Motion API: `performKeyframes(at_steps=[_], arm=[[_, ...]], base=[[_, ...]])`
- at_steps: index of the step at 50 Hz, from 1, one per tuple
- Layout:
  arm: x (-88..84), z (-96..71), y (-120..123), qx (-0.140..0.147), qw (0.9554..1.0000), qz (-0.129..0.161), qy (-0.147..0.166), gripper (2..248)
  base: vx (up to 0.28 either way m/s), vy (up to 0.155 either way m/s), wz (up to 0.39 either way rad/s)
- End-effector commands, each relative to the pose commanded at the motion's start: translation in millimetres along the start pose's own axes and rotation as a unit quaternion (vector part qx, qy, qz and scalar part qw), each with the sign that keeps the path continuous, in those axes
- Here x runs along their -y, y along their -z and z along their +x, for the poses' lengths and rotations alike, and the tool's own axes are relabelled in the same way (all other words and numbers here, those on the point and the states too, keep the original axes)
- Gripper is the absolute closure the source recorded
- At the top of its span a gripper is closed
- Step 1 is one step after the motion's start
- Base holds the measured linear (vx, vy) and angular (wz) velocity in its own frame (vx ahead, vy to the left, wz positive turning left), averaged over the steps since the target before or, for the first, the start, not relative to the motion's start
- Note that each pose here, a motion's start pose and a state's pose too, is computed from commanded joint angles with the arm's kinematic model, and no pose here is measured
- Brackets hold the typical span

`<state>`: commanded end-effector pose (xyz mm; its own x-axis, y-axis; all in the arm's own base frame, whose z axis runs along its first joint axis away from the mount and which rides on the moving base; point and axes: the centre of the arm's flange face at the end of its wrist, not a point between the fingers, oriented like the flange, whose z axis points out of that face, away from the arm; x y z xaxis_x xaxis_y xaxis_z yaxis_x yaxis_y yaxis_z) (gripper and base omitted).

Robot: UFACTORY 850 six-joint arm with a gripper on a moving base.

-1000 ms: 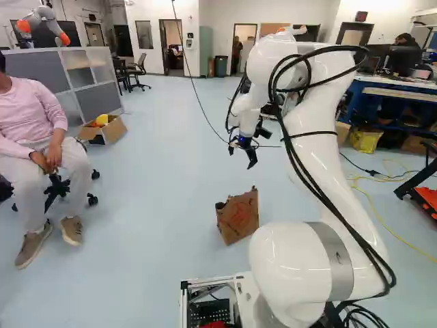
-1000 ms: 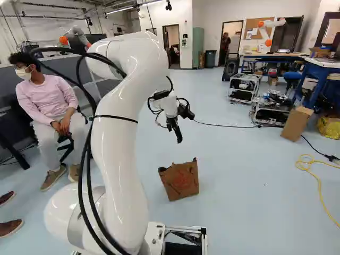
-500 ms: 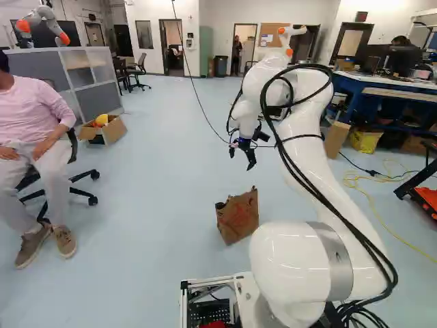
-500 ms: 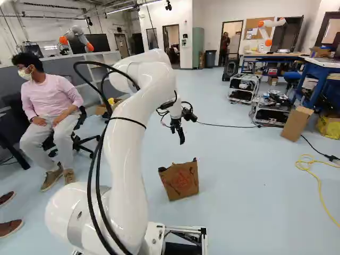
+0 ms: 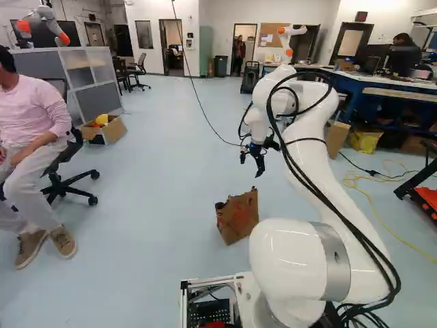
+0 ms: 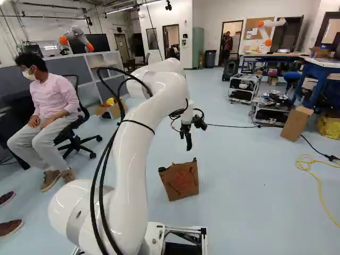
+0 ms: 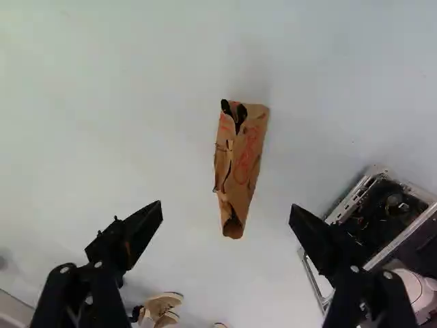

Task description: Pick up the grocery bag from the ground

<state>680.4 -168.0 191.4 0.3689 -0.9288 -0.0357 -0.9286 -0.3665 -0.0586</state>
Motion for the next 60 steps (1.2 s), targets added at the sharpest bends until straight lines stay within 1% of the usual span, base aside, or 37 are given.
performKeyframes(at_steps=[10, 28, 40, 60], arm=[[-2.5, 4.4, -29.0, 0.007, 0.9999, -0.01, -0.003, 3], [-1.8, 9.8, -81.5, 0.017, 0.9996, -0.023, -0.005, 3], [-0.2, 14.0, -116.6, 0.014, 0.9997, -0.021, -0.005, 3], [-1.4, 17.8, -174.4, 0.018, 0.9994, -0.028, -0.006, 3]], base=[[0.0, 0.0, 0.0], [0.0, 0.0, 0.0], [0.0, 0.0, 0.0], [0.0, 0.0, 0.0]])
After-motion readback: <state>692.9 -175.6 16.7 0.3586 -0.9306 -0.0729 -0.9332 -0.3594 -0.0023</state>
